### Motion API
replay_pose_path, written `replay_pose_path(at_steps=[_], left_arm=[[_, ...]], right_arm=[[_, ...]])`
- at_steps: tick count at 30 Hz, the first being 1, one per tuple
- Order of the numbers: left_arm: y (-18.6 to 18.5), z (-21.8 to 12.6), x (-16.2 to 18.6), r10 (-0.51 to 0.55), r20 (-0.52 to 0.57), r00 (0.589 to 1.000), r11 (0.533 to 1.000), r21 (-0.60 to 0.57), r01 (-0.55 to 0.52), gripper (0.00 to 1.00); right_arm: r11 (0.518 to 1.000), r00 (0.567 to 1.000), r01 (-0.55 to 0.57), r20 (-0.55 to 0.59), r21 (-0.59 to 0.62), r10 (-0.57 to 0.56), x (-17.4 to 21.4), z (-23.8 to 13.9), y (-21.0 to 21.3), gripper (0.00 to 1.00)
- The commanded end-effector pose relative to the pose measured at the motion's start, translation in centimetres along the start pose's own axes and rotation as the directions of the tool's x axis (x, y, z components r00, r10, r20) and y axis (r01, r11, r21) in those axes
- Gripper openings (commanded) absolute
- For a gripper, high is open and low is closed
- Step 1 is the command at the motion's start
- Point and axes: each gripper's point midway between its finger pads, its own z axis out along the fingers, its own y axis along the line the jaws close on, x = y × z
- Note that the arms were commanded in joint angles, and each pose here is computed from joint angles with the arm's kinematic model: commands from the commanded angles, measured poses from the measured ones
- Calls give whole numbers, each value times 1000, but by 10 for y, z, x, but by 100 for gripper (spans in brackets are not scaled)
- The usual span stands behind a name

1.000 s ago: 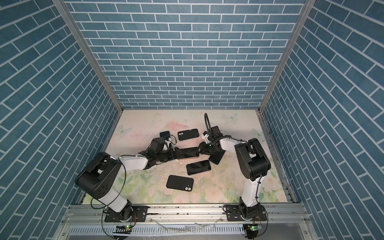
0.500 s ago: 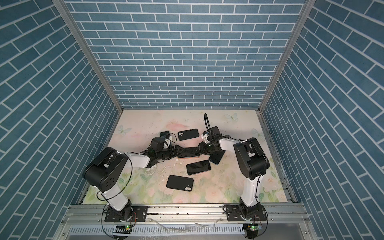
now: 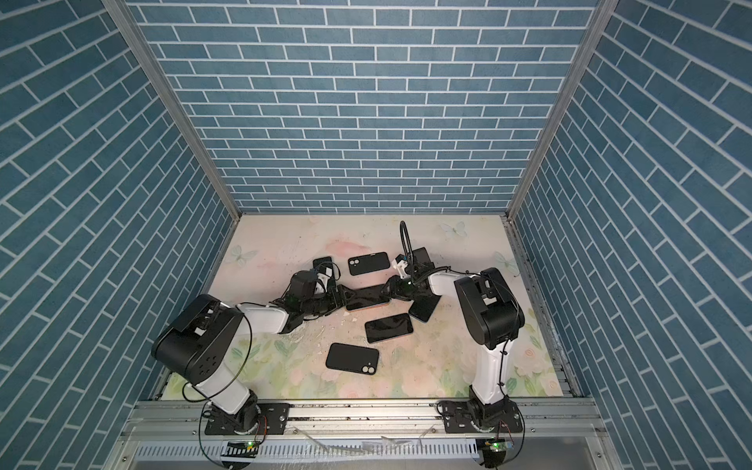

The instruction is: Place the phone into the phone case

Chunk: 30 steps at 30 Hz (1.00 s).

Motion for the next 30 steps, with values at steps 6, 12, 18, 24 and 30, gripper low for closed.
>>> replay_pose_path(at_steps=[6,12,18,24,30], left_arm=[[-51,-14,-3,73,11,997,984,162,-74,73],[-37,-8,3,65,-12,998,991,122,-63,66],[-21,4,8,38,-40,998,996,85,-34,53],[-14,14,7,13,-36,999,997,82,-10,43],[-16,18,5,10,-25,1000,996,94,-8,29]], right_arm=[[993,985,-95,-138,64,103,49,23,-29,43],[994,987,-93,-129,63,100,45,21,-28,43],[994,987,-93,-127,60,99,44,20,-28,41],[993,985,-97,-140,65,105,49,23,-31,34],[993,983,-104,-144,61,112,53,24,-33,32]])
